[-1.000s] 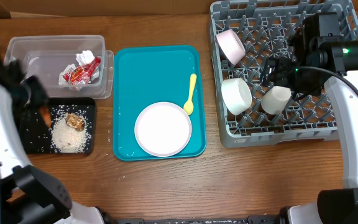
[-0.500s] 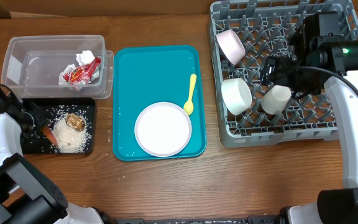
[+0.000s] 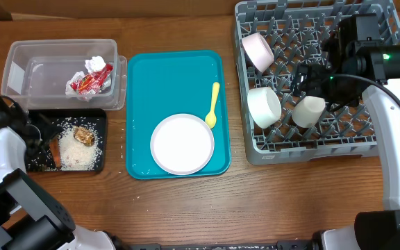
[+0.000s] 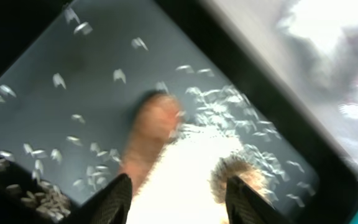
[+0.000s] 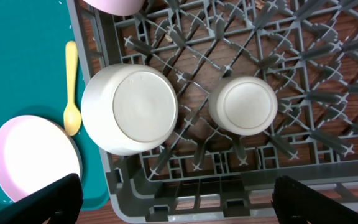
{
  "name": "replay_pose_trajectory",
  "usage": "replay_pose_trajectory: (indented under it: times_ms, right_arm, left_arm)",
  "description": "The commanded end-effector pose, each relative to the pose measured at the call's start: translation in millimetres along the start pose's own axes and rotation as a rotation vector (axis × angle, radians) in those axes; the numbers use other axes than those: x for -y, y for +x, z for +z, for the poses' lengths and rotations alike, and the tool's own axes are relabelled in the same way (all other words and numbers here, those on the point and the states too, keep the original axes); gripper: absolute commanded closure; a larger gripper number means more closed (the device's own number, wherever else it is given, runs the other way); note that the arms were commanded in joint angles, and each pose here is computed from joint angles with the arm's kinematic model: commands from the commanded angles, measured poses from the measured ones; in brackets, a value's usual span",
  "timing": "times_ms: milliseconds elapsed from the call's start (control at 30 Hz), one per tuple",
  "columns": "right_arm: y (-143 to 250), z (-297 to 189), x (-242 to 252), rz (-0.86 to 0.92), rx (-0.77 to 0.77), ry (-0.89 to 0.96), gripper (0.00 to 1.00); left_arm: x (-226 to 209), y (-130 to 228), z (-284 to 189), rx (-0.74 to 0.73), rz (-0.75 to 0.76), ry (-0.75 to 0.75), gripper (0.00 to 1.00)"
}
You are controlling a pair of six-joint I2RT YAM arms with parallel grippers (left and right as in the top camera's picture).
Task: Sort waste into correct bins and load items into the dishwasher
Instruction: 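Drop the sausage onto the black tray with the left gripper, then grasp the rim of the white plate with the right gripper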
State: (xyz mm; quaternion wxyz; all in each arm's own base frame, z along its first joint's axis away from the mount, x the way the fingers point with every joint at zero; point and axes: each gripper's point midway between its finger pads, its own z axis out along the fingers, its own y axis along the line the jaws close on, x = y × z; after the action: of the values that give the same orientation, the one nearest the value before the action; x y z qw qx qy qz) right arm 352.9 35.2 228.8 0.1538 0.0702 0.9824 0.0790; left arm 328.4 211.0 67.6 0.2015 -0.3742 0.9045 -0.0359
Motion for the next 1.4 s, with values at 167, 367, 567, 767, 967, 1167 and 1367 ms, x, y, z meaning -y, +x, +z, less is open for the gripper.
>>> replay_pose_trajectory:
  times_ms: [167,367,567,767,967,1167,1367]
  right_arm:
    - [-2.0,-3.8,-21.6,-0.014,0.008,-0.114,0.00]
    - [5.4,-6.5,-68.7,-0.089,-0.007,-0.265,0.01]
    - [20.5,6.7,-119.5,-0.176,-0.003,-0.273,0.03]
    - [51.8,47.1,-153.6,-0.273,-0.071,-0.203,0.07]
    - [86.0,99.8,-178.3,-0.388,-0.185,-0.127,0.23]
    - [109.0,150.9,-194.3,-0.480,-0.244,-0.058,0.34]
    - [128.3,201.3,-183.4,-0.526,-0.346,0.011,0.47]
  left_arm:
    - [135.2,-31.6,-87.3,0.033,0.360,0.342,0.49]
    - [204.0,7.6,-103.7,-0.031,0.513,0.414,0.47]
    - [226.9,19.7,-100.4,-0.010,0.589,0.376,0.43]
    - [243.9,34.3,-99.8,-0.009,0.653,0.359,0.37]
    - [255.4,45.2,-100.2,-0.010,0.694,0.355,0.36]
    - [255.7,47.4,-100.2,-0.017,0.696,0.355,0.35]
    - [255.3,48.1,-100.1,-0.020,0.696,0.354,0.35]
